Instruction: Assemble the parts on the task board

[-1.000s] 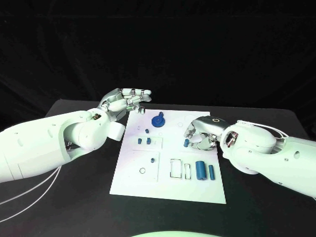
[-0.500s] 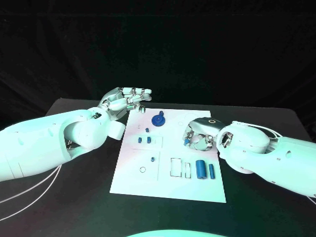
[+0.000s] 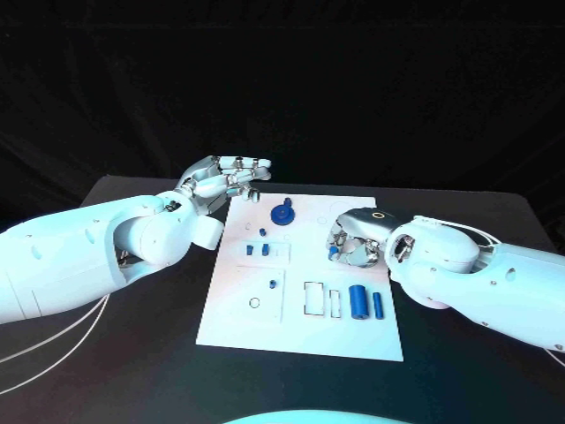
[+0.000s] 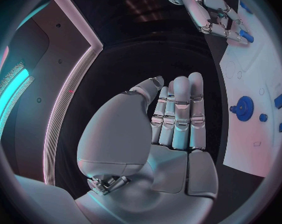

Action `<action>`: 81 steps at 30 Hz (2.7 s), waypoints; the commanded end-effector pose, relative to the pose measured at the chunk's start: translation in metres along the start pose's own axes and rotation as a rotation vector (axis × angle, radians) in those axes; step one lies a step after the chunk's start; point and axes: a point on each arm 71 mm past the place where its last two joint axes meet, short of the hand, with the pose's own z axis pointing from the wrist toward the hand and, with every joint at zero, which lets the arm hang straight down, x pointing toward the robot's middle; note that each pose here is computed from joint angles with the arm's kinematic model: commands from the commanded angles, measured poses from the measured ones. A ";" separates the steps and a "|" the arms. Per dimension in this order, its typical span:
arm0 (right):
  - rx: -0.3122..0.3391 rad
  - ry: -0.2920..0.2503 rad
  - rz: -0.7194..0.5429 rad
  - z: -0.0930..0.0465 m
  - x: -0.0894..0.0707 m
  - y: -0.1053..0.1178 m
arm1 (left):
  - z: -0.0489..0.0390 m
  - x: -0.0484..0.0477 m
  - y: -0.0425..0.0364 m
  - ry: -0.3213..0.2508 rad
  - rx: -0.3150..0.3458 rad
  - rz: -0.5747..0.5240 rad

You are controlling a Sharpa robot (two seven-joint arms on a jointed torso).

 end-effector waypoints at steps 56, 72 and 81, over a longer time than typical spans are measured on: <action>-0.287 -0.034 0.218 0.009 0.045 0.126 | 0.0043 0.0056 0.0017 0.034 -0.002 -0.006; -0.271 0.008 0.216 0.012 0.054 0.126 | 0.0043 0.0057 0.0017 0.035 -0.003 -0.006; -0.257 0.029 0.194 0.014 0.057 0.123 | 0.0042 0.0057 0.0018 0.035 -0.004 -0.006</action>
